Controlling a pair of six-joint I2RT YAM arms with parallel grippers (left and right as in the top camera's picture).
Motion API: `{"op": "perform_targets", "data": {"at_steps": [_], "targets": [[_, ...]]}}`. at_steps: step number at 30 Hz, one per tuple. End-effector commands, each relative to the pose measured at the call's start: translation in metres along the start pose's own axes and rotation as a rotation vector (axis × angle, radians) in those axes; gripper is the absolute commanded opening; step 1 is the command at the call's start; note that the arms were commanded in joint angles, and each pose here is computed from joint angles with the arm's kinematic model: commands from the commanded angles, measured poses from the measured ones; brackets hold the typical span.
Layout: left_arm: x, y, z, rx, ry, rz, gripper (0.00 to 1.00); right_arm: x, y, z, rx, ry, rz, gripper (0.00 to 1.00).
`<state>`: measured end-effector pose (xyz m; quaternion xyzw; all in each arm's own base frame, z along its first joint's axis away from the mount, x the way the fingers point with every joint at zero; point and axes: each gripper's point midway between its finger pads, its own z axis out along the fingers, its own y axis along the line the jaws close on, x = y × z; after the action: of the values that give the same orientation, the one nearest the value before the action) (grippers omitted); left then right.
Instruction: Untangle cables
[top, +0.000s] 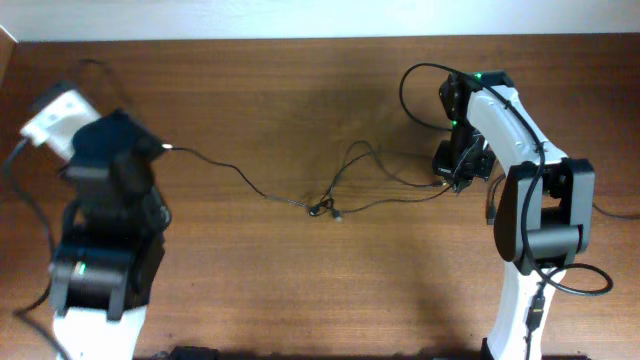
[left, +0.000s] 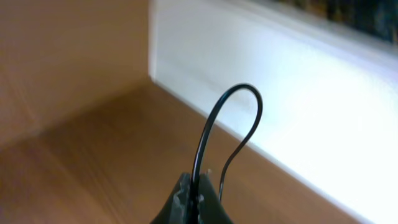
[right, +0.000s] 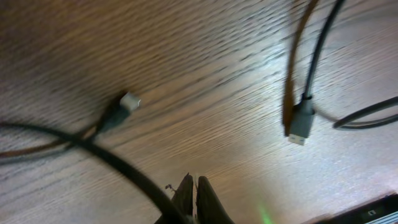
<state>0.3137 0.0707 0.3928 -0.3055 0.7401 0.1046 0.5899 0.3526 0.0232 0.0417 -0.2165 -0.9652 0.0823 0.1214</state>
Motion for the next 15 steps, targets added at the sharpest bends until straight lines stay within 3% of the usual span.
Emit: {"op": "perform_targets", "data": {"at_steps": [1,4,6,9,11,12,15], "targets": [[0.082,-0.05,0.021,0.216,0.342,0.081,0.0,0.016,0.013,-0.003,-0.045,0.025,-0.08,0.04],[0.149,-0.061,0.035,0.241,0.593,0.168,0.04,0.035,0.042,-0.007,-0.19,0.09,-0.269,0.04],[0.204,-0.072,0.038,0.318,0.804,0.271,0.15,0.051,0.066,-0.023,-0.371,0.125,-0.43,0.04],[0.26,-0.088,0.037,0.459,1.014,0.352,0.23,0.074,0.088,-0.07,-0.614,0.094,-0.58,0.04],[0.288,-0.101,0.028,0.589,1.129,0.372,0.35,0.091,0.091,-0.109,-0.738,0.023,-0.665,0.04],[0.302,-0.104,0.023,0.633,1.195,0.365,0.58,0.1,0.089,-0.13,-0.789,-0.027,-0.7,0.04],[0.317,-0.112,0.002,0.783,1.298,0.367,0.73,0.123,0.08,-0.186,-0.903,-0.198,-0.793,0.04]]}}
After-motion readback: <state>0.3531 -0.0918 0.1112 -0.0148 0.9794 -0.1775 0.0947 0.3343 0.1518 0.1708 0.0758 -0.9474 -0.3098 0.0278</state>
